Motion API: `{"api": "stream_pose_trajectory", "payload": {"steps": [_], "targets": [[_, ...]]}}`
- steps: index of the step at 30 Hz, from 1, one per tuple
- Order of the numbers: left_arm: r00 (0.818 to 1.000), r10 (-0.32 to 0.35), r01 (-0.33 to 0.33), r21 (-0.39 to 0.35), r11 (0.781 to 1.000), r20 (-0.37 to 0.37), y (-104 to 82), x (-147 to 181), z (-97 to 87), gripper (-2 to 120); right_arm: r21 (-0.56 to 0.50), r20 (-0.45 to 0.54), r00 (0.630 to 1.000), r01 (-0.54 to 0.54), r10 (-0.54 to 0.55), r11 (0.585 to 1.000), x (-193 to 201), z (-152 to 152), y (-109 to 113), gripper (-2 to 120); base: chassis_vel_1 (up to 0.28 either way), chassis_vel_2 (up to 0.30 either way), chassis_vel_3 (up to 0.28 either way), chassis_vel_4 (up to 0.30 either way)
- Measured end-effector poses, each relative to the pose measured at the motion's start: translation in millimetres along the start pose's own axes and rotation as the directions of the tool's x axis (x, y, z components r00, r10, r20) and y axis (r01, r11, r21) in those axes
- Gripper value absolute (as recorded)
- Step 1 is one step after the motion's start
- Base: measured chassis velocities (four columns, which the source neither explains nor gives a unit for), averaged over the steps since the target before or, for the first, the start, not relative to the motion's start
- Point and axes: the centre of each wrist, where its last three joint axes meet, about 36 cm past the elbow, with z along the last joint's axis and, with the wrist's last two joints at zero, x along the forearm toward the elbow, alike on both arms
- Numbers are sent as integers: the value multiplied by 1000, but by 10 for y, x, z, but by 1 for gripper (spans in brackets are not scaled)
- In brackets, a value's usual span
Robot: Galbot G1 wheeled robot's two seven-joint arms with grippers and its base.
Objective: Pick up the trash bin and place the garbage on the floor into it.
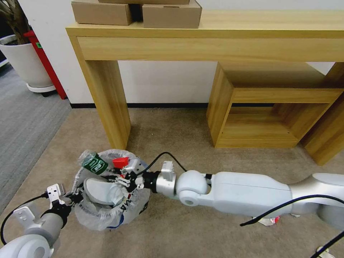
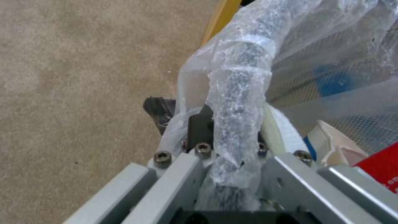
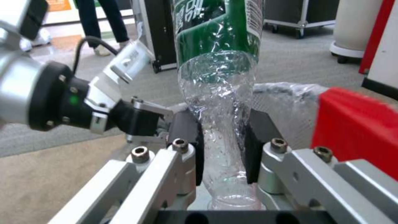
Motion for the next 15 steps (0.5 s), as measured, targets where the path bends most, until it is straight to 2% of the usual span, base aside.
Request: {"api": "stream_pose_trajectory", "payload": {"steps": [10, 13, 14, 15], "targets": [[1000, 1, -1, 0, 1000, 4, 20, 12, -15, 1, 28, -16, 1000, -3, 3, 1000, -109, 121, -50, 19, 0, 0, 0, 0], [1000, 2, -2, 0, 1000, 5, 24, 2, -17, 1, 31, -25, 1000, -14, 15, 999, -65, 167, -78, 34, 0, 0, 0, 0], [1000, 2, -2, 0, 1000, 5, 24, 2, -17, 1, 31, -25, 1000, -14, 15, 999, -65, 167, -78, 34, 0, 0, 0, 0], [1000, 2, -2, 1, 1000, 4, 26, -2, -15, 1, 31, -27, 1000, -16, 17, 999, -50, 179, -82, 39, 0, 0, 0, 0]]}}
